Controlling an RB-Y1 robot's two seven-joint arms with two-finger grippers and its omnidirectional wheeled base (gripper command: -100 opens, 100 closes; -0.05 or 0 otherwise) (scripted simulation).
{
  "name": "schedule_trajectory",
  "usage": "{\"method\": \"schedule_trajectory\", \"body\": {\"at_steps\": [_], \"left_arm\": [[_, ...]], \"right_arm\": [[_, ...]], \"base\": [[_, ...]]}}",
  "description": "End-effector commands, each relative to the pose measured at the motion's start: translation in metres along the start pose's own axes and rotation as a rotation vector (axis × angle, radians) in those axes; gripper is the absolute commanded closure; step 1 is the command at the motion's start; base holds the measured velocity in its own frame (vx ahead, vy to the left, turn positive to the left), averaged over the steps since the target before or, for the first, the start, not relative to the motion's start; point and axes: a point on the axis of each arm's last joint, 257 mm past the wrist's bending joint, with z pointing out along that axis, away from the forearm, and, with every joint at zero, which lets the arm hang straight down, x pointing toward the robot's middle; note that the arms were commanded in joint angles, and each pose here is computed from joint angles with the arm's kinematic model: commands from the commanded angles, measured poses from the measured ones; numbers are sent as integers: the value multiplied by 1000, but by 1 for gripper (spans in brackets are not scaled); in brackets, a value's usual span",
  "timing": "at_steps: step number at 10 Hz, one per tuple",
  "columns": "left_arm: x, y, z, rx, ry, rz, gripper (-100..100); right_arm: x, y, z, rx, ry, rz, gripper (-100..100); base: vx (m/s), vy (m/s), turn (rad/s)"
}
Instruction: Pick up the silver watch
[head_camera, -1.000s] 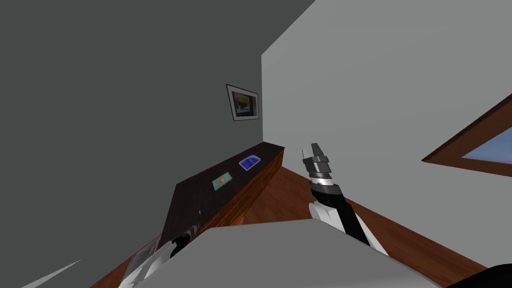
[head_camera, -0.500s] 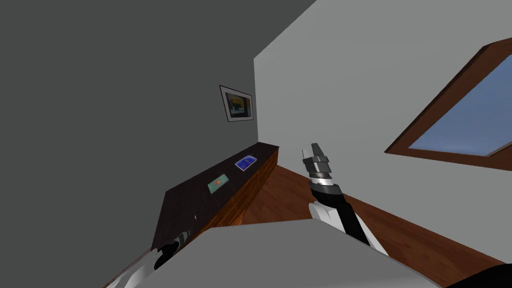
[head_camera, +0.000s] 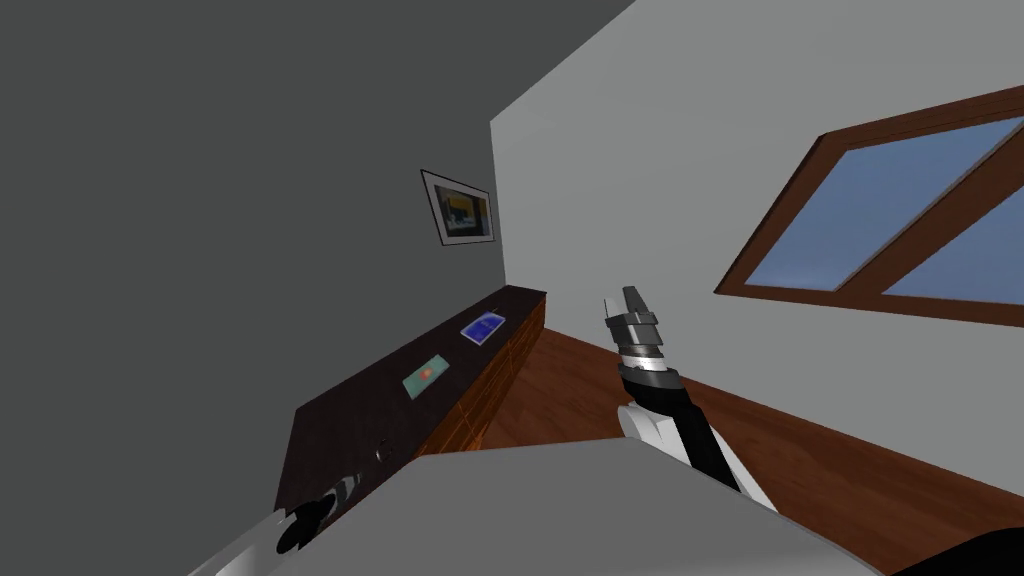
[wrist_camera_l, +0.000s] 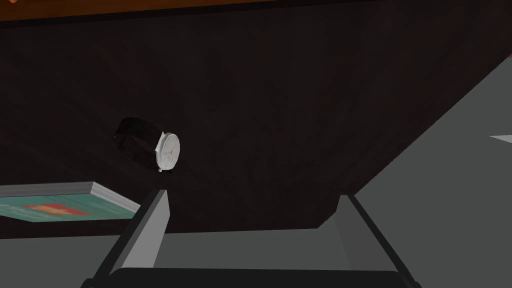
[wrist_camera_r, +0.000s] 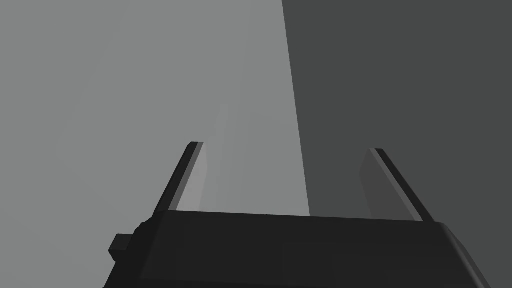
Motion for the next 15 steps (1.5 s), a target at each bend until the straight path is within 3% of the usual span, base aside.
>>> {"method": "schedule_trajectory", "body": {"at_steps": [1,5,8,11,15], "left_arm": [[0,12,-4,-23,15,-18,-100],[-1,29,-14,-65,50,-51,-100],[7,27,-19,-73,81,-74,-100],[30,12,-25,-63,133,-96,-100],[84,-2,-32,-73,221,-111,-100]], "right_arm": [[0,0,0,0,0,0,0],[0,0,0,0,0,0,0],[0,0,0,0,0,0,0],[0,0,0,0,0,0,0],[0,0,0,0,0,0,0]], "base": [[-8,69,-234],[-1,68,-180],[30,47,-151],[72,60,-140],[47,85,-43]]}}
